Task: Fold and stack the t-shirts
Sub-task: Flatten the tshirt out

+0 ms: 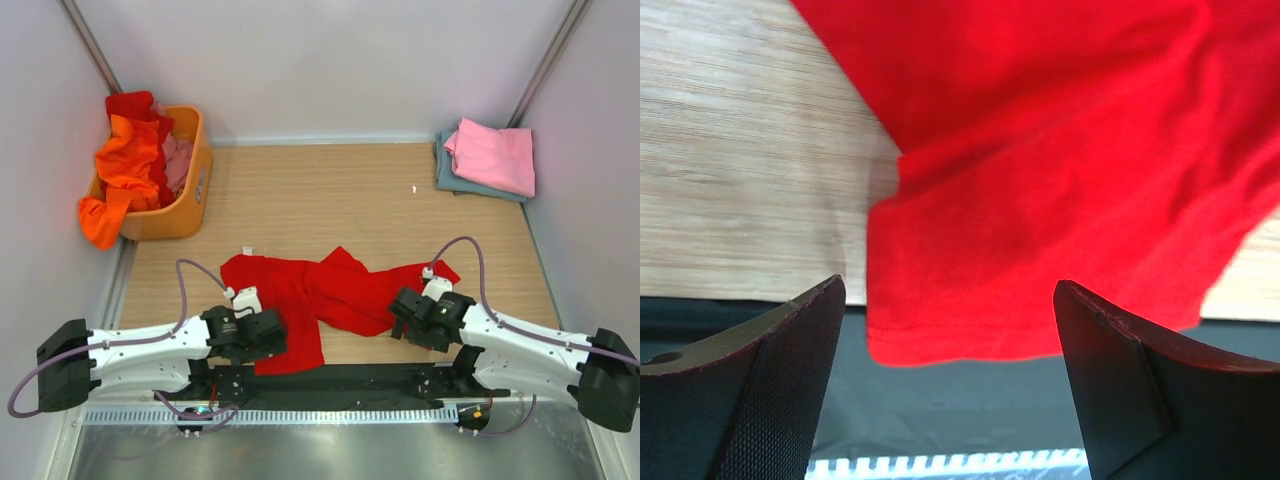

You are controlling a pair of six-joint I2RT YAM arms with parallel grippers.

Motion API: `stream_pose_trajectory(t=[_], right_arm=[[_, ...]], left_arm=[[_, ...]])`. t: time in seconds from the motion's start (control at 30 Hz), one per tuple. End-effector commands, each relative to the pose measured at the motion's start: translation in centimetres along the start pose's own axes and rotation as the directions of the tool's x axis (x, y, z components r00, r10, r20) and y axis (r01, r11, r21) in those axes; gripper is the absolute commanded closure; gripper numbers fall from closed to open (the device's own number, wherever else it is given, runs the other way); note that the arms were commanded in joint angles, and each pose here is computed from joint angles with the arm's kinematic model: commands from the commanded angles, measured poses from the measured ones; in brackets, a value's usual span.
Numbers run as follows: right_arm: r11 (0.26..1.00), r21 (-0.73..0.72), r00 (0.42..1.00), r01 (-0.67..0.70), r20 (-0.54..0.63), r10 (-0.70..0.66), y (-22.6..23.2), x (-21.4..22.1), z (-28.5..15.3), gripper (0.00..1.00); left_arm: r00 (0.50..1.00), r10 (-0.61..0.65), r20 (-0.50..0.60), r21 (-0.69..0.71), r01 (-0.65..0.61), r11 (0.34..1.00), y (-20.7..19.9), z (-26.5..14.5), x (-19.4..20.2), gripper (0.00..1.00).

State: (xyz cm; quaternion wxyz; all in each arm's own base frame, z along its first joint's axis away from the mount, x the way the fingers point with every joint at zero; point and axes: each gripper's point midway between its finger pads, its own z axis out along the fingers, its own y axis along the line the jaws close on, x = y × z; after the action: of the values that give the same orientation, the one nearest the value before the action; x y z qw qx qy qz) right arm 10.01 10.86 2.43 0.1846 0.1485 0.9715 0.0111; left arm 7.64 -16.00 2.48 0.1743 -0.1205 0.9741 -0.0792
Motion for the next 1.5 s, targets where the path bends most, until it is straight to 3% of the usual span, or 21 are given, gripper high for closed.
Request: stream_pose_trajectory(t=[0.0,0.13,0.23,0.27,0.33,0.37,0.43,0.47,0.53,0.63,0.77,0.8,0.93,1.07,1.23,1.47], right_arm=[[0.999,0.044,1.0,0.009,0.01,-0.01,0.5,-0.3,0.9,0.21],[0.994,0.092,0.998,0.065,-0.029,-0.063,0.3,0.6,2.4,0.23],[0.994,0.079,0.997,0.071,-0.036,-0.068,0.5,0.9,2.7,0.43],[0.995,0.066,0.997,0.069,-0.034,-0.067,0.7,0.9,2.7,0.54],[0.996,0.056,0.997,0.067,-0.028,-0.065,0.7,0.8,2.6,0.68],[0.996,0.056,0.997,0.073,-0.03,-0.072,0.6,0.8,2.6,0.8],[0.995,0.058,0.996,0.081,-0.033,-0.079,0.4,0.9,2.6,0.92],[0.995,0.047,0.996,0.085,-0.041,-0.084,0.5,1.0,2.5,0.99],[0.996,0.032,0.995,0.085,-0.049,-0.083,0.7,1.2,2.3,0.99],[0.996,0.021,0.996,0.085,-0.032,-0.085,1.0,0.5,1.2,0.99],[0.997,-0.04,0.994,0.065,0.09,-0.061,2.5,-3.4,-3.2,0.99],[0.994,-0.1,0.984,0.039,0.176,-0.021,4.0,-6.0,-6.0,0.99],[0.993,-0.116,0.944,0.037,0.329,0.003,3.8,-11.2,-13.2,0.99],[0.98,-0.197,0.9,0.037,0.432,0.053,4.5,-15.2,-20.1,0.99],[0.973,-0.228,0.849,0.027,0.519,0.098,3.1,-18.0,-25.2,0.99],[0.911,-0.412,0.729,0.031,0.632,0.261,0.6,-21.8,-34.4,0.99]], left_arm=[[0.998,-0.051,0.039,0.022,0.051,0.998,-0.3,0.8,-0.4,0.15],[0.998,-0.056,0.033,-0.005,0.056,0.998,0.4,1.7,0.1,0.15],[0.997,-0.062,0.036,0.008,0.061,0.998,0.4,2.3,0.2,0.21],[0.997,-0.062,0.039,0.008,0.061,0.998,0.5,2.5,0.3,0.23],[0.997,-0.064,0.046,0.018,0.063,0.998,0.2,2.8,0.2,0.31],[0.997,-0.057,0.048,0.02,0.056,0.998,0.2,3.0,0.2,0.41],[0.997,-0.053,0.052,0.05,0.05,0.998,-0.6,3.2,0.1,0.54],[0.998,-0.046,0.05,0.056,0.043,0.998,-0.8,3.2,0.2,0.76],[0.998,-0.032,0.056,0.063,0.029,0.998,-1.3,3.1,0.0,1.0],[0.998,-0.025,0.066,0.079,0.02,0.997,-2.0,2.5,-0.5,1.0],[0.994,-0.031,0.108,0.126,0.017,0.992,-3.9,-1.2,-2.6,1.0],[0.99,-0.044,0.131,0.16,0.022,0.987,-4.4,-2.7,-3.4,1.0],[0.966,-0.047,0.253,0.165,0.004,0.986,-3.2,-8.1,-7.2,1.0],[0.913,-0.08,0.4,0.207,-0.005,0.978,-2.4,-14.8,-11.8,1.0],[0.841,-0.057,0.537,0.187,-0.053,0.981,-0.2,-21.7,-16.0,1.0],[0.721,-0.115,0.684,0.328,-0.163,0.93,-0.6,-33.0,-21.2,1.0]])
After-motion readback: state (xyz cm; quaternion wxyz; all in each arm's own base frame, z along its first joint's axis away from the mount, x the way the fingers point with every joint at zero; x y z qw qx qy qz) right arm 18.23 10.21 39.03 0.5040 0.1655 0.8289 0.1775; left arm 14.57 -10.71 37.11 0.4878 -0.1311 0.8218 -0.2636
